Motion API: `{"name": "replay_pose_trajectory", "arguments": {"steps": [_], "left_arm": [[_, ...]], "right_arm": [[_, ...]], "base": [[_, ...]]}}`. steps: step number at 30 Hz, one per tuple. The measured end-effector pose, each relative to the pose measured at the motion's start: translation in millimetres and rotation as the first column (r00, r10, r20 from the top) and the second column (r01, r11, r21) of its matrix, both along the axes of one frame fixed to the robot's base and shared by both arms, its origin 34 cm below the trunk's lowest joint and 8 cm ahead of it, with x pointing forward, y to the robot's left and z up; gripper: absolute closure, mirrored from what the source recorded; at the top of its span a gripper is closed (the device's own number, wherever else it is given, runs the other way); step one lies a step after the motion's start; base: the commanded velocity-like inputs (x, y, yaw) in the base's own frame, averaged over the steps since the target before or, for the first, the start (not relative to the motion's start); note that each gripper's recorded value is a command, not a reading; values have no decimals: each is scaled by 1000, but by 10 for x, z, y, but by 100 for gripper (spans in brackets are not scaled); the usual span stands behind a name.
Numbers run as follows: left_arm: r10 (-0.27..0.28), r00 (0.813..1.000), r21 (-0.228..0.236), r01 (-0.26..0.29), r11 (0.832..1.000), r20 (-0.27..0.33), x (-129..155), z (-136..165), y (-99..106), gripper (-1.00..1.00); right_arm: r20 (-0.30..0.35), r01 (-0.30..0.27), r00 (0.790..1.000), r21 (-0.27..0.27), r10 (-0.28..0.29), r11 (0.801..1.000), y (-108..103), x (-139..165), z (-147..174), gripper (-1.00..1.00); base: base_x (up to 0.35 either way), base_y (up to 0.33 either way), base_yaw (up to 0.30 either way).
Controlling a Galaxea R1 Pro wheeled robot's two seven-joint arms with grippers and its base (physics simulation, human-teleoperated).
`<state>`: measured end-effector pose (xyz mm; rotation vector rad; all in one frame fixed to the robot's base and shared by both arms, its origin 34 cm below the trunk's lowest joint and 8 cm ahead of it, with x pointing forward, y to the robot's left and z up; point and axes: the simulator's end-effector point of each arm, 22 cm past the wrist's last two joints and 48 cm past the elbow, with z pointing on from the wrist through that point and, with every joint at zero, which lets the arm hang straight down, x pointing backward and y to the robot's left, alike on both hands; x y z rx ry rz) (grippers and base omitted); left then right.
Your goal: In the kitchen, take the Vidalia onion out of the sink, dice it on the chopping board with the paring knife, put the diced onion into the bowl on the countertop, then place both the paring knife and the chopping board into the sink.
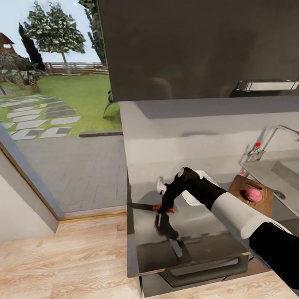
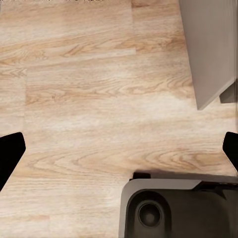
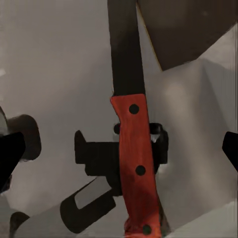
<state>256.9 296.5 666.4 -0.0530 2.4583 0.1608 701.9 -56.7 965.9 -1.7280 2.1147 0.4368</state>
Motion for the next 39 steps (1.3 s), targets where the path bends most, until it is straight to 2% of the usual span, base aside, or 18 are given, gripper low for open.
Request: {"name": "replay_pose_trajectory", "arguments": {"steps": [5,10,18,23,27,39], "left_arm": [[0,1000,0,0,1000,0,1,-1,2,-100],[0,1000,0,0,1000,0,1,-1,2,-100],[0,1000,0,0,1000,0,0,-1,-1,-100],[0,1000,0,0,1000,0,1,-1,1,-100],[0,1000,0,0,1000,0,1,-1,2,-100],[0,1000,0,0,1000,-7,-21,-10,2,-100]], "right_arm": [[-43,-30,999,10,30,1000,8,-110,-7,-100],[-31,-54,998,17,54,998,-62,-100,-11,-100],[-27,-58,998,20,59,998,-93,-94,-9,-100],[-16,-5,1000,88,6,996,-77,43,151,-100],[-12,17,1000,122,-16,992,-74,102,227,-100],[-16,24,1000,134,-22,991,-61,121,219,-100]], "base": [[41,-43,-1],[5,-5,0],[58,-66,0],[20,-22,0],[5,-5,0],[0,0,0]]}}
